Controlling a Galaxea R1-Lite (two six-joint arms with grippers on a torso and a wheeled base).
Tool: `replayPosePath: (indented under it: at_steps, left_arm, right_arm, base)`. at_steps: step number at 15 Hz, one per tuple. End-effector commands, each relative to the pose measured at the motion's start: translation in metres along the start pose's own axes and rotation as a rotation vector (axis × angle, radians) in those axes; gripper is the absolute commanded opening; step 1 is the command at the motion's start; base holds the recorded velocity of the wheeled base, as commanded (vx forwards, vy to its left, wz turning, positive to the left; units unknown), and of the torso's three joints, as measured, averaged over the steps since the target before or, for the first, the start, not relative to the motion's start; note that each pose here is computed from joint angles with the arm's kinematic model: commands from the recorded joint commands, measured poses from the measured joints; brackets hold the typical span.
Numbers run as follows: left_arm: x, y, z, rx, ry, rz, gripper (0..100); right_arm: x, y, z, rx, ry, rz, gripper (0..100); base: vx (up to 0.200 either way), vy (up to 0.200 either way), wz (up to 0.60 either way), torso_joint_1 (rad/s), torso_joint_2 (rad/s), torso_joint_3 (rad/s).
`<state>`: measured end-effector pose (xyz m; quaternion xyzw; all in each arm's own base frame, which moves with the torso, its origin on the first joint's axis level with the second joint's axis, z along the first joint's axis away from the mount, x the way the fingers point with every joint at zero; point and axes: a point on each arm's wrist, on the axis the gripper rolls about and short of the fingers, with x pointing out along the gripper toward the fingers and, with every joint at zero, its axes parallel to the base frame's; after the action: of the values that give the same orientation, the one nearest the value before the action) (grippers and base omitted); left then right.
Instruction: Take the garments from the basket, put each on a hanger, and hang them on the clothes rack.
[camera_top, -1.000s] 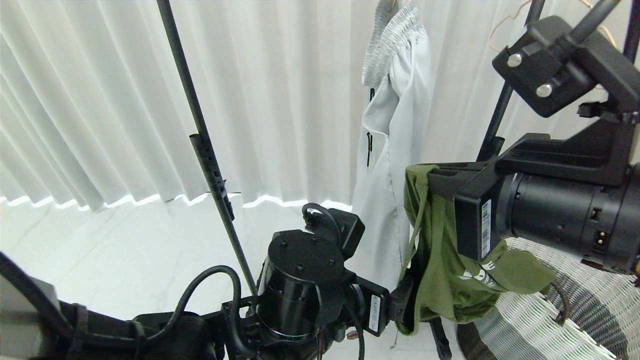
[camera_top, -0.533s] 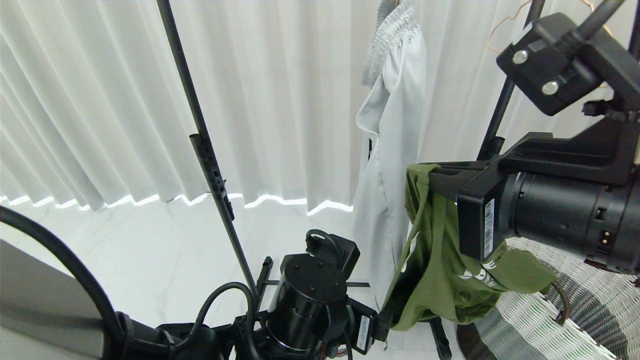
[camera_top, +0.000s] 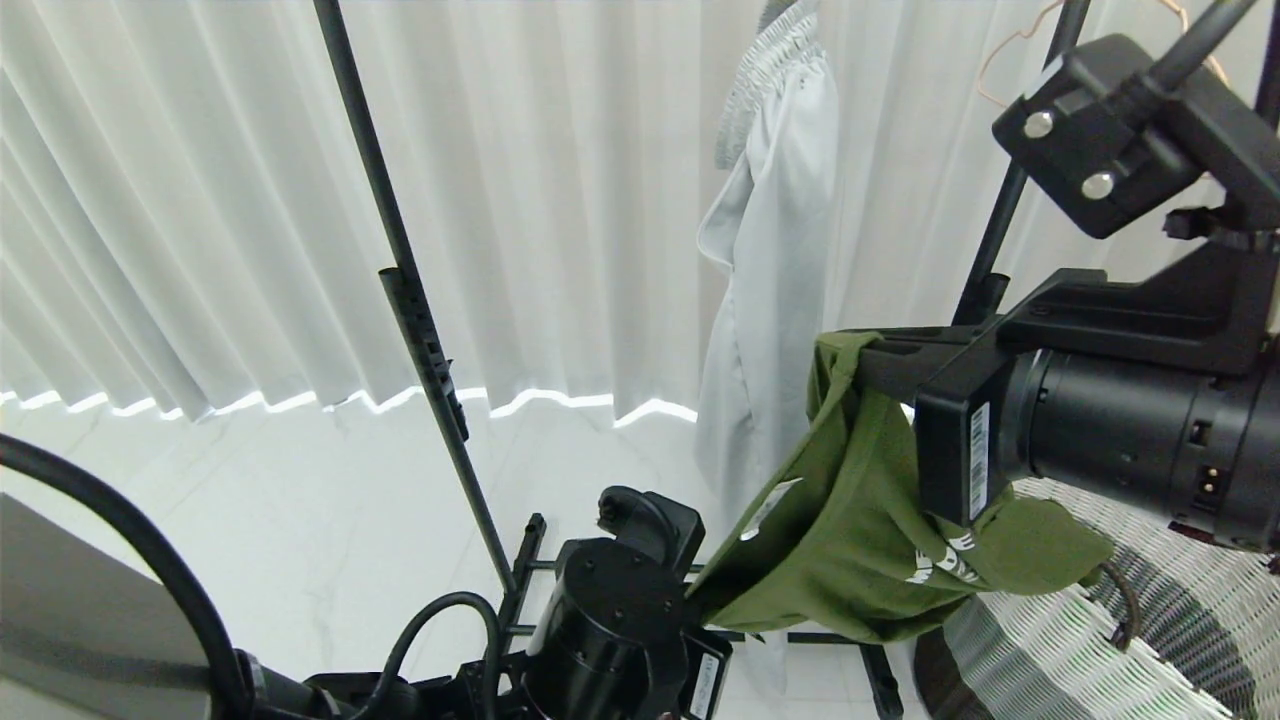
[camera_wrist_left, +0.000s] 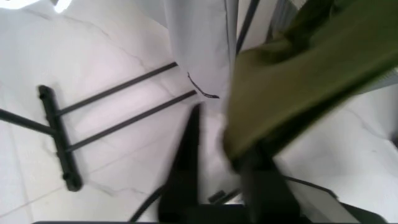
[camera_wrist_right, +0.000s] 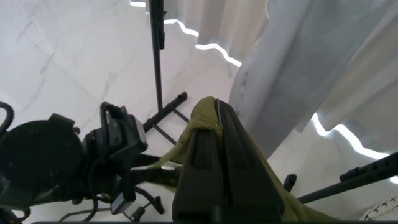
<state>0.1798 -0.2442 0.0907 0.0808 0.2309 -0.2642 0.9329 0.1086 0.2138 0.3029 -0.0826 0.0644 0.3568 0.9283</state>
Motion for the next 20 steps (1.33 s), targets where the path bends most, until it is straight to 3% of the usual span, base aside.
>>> replayPosePath:
  at_steps: [1,4,7,10,13,14,16,18,20]
  left_arm:
    - [-0.020,0.005,0.012,0.002,-0.069,0.021,0]
    - [-0.081,0.045,0.059,-0.010,-0.178,0.089,0]
    - [-0.151,0.078,0.120,-0.069,-0.264,0.168,0]
    - [-0.189,0.084,0.171,-0.084,-0.368,0.173,0]
    - [-0.194,0.084,0.183,0.065,-0.392,0.203,0]
    - [-0.194,0.084,0.182,0.146,-0.384,0.216,0]
    - [-0.197,0.077,0.185,0.201,-0.399,0.193,0]
    - [-0.204,0.074,0.191,0.210,-0.431,0.182,0]
    - [-0.211,0.076,0.199,0.254,-0.460,0.208,0]
  right_arm:
    - [-0.001,-0.002,-0.004,-0.005,0.013,-0.008,0]
    - [0.000,-0.008,-0.001,-0.006,0.000,-0.034,0]
    - [-0.005,-0.014,0.007,-0.006,-0.056,-0.051,0]
    - [-0.019,-0.026,0.015,-0.025,-0.101,-0.086,0]
    - [-0.036,-0.042,0.028,-0.047,-0.155,-0.137,0]
    - [-0.044,-0.047,0.036,-0.062,-0.185,-0.156,0]
    - [-0.051,-0.050,0.050,-0.110,-0.213,-0.162,0]
    - [-0.054,-0.049,0.065,-0.222,-0.195,-0.155,0]
    - [-0.059,-0.051,0.072,-0.233,-0.184,-0.157,0]
  base:
    - [0.000,0.000,0.00,0.000,0.00,0.000]
    - [0.000,0.000,0.00,0.000,0.00,0.000]
    - [0.000,0.000,0.00,0.000,0.00,0.000]
    - [0.000,0.000,0.00,0.000,0.00,0.000]
    - [0.000,0.000,0.00,0.000,0.00,0.000]
    - [0.000,0.000,0.00,0.000,0.00,0.000]
    - [0.000,0.000,0.00,0.000,0.00,0.000]
    - [0.000,0.000,0.00,0.000,0.00,0.000]
    - [0.000,0.000,0.00,0.000,0.00,0.000]
